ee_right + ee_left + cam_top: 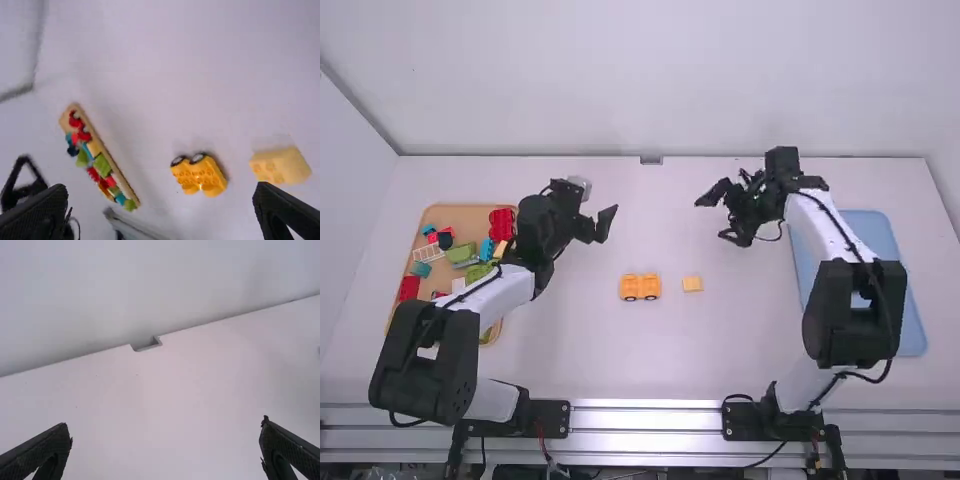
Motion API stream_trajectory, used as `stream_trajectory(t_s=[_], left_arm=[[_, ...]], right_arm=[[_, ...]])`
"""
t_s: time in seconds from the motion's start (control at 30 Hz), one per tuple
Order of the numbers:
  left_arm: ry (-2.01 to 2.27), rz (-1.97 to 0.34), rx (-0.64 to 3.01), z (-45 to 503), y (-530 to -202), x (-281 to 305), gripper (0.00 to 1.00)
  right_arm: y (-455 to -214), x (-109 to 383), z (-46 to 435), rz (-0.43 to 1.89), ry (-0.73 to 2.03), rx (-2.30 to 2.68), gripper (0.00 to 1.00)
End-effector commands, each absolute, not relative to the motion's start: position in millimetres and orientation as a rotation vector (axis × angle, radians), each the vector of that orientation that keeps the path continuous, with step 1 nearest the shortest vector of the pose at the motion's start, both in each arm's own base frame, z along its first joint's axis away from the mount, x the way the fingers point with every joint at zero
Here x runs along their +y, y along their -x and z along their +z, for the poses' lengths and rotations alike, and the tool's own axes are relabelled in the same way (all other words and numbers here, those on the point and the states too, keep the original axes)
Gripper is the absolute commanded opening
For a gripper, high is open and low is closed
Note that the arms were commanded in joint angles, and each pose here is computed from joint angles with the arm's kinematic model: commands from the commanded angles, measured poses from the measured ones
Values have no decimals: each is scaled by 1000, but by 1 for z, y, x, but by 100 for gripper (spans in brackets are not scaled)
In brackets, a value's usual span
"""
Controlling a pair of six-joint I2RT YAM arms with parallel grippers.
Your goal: Assemble lego blocks to make yellow taxi
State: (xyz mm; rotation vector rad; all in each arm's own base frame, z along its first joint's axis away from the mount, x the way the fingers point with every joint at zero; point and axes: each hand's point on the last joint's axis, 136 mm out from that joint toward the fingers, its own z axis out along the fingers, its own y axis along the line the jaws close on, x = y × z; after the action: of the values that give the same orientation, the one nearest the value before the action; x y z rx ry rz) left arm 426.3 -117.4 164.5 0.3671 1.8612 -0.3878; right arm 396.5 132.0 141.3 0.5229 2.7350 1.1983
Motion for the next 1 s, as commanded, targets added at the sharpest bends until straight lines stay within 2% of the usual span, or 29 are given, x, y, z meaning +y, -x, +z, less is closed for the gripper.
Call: stream_trajectory(t_s=[0.0, 0.03, 0.17, 0.23, 0.33, 0.43, 0.53, 0.7, 0.83, 0.97], left_arm=[[-344, -411, 1859, 171, -430, -117, 99], [-346, -418, 1871, 169, -429, -116, 99], [-455, -530, 1868, 165, -417, -128, 99], [-577, -604, 1836, 165, -405, -139, 99], [-991, -775, 1648, 161, -355, -163, 99], [-1233, -844, 1463, 155, -317, -173, 99], [-1363, -816, 1345, 146, -298, -175, 99], [-1398, -668, 1400, 132, -312, -167, 99], [-1310, -745, 1522, 129, -313, -166, 99], [-1350, -716, 1500, 125, -311, -169, 99]], right_arm=[[-398, 153, 196, 1186, 261, 2501, 99], [-390, 160, 204, 1104, 577, 2403, 99], [-371, 168, 195, 813, 1211, 2176, 99], [-373, 166, 185, 651, 1395, 2103, 99], [-378, 160, 170, 377, 1672, 1989, 99], [-372, 172, 168, 351, 1756, 1929, 98], [-361, 189, 170, 403, 1831, 1838, 99], [-343, 196, 166, 625, 1823, 1687, 99], [-339, 193, 147, 790, 1682, 1600, 98], [-339, 179, 119, 791, 1613, 1590, 99]])
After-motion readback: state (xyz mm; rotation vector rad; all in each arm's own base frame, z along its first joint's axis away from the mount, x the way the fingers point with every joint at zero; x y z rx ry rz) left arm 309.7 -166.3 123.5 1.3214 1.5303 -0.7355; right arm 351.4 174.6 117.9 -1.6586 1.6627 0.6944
